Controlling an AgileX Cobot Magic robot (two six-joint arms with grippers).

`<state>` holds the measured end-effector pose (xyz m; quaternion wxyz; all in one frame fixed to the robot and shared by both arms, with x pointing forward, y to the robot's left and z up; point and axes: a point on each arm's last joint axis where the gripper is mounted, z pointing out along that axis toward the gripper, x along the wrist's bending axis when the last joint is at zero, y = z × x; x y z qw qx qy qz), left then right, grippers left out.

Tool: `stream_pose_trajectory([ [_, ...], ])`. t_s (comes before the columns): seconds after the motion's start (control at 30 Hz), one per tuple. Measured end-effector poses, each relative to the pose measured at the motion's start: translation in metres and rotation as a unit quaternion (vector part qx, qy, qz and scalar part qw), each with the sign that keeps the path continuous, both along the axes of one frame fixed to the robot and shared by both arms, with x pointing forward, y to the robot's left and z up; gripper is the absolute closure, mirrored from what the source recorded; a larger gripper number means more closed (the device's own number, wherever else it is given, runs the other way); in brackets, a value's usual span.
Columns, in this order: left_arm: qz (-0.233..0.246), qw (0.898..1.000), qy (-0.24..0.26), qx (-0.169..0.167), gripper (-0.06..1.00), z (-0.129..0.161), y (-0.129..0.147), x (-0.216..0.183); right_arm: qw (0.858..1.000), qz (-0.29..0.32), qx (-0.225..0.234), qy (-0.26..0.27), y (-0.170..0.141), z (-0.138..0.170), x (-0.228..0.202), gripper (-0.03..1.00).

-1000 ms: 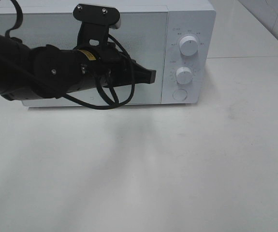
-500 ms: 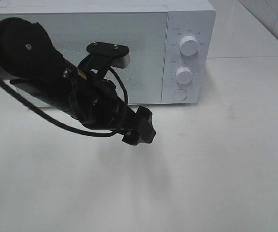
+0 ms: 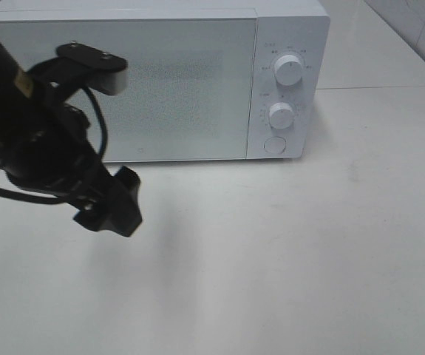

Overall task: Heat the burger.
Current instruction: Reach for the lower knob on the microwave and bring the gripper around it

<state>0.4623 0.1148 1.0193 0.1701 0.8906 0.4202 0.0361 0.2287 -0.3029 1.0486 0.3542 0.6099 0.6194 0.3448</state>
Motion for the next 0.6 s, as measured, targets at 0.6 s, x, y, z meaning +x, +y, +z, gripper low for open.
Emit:
stream_pose_trajectory([
  [0.6, 0.294, 0.956, 0.014, 0.007, -0.04, 0.062, 0.167, -0.007, 1.0, 0.0, 0.0, 0.0, 0.0, 0.0, 0.0, 0.21],
])
